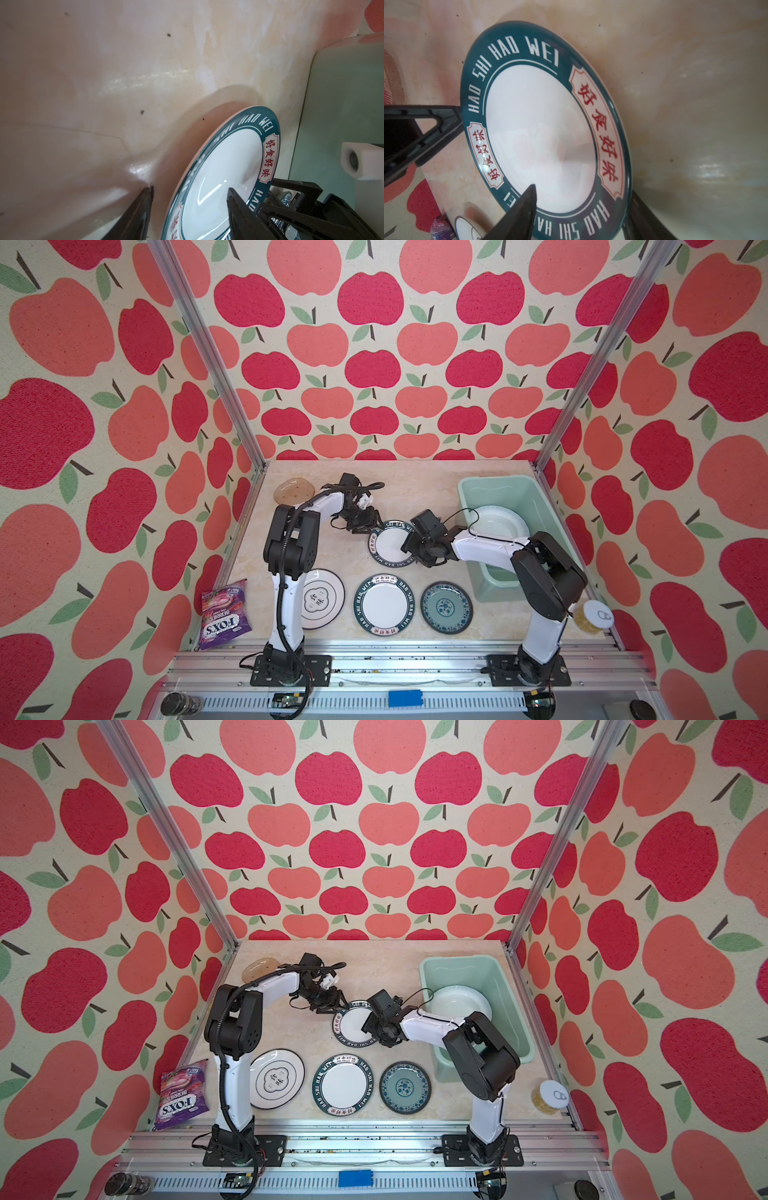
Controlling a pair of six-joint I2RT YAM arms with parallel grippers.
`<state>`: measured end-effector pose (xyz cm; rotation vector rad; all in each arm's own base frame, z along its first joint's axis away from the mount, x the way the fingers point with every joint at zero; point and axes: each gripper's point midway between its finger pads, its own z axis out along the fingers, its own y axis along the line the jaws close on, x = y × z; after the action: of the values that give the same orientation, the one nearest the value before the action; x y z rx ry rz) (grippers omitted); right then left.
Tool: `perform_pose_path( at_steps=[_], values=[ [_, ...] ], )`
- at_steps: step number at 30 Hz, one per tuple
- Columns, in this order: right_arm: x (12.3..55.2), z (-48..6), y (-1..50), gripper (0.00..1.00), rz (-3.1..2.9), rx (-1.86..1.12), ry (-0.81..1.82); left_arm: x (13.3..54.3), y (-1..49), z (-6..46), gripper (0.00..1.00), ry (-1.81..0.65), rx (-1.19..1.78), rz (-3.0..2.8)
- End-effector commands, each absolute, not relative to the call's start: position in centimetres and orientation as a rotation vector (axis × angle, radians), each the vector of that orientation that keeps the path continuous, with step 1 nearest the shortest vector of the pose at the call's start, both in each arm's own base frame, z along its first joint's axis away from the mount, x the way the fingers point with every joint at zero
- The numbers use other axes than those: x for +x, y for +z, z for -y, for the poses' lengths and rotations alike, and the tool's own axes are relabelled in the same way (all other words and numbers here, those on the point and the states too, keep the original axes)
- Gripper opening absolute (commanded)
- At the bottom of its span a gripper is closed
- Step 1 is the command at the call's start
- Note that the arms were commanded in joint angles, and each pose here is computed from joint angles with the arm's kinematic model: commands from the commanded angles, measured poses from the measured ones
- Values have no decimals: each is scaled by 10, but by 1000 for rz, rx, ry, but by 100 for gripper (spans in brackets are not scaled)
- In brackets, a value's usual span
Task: Place the plates into the plastic bin on the countertop
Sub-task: Pick up the plate from the center of the table.
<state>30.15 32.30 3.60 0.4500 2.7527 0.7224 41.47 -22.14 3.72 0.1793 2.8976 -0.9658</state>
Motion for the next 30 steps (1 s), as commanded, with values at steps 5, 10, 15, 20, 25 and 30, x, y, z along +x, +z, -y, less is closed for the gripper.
perform_pose_path(
  at_steps=[5,10,15,20,25,30],
  values=[
    [304,-326,13,55,-2719,514,804,413,31,217,52,-992,160,-2928],
    [310,-333,21,47,-2671,473,852,414,30,216,52,-994,153,-2930],
    [316,-340,35,42,-2602,423,902,415,32,217,52,-996,156,-2929],
    [321,-345,51,40,-2541,392,955,415,32,217,52,-993,161,-2935],
    [325,-350,66,31,-2522,341,955,415,32,217,52,-997,168,-2938],
    [328,-357,77,17,-2527,284,931,415,33,216,52,-996,168,-2934]
  ],
)
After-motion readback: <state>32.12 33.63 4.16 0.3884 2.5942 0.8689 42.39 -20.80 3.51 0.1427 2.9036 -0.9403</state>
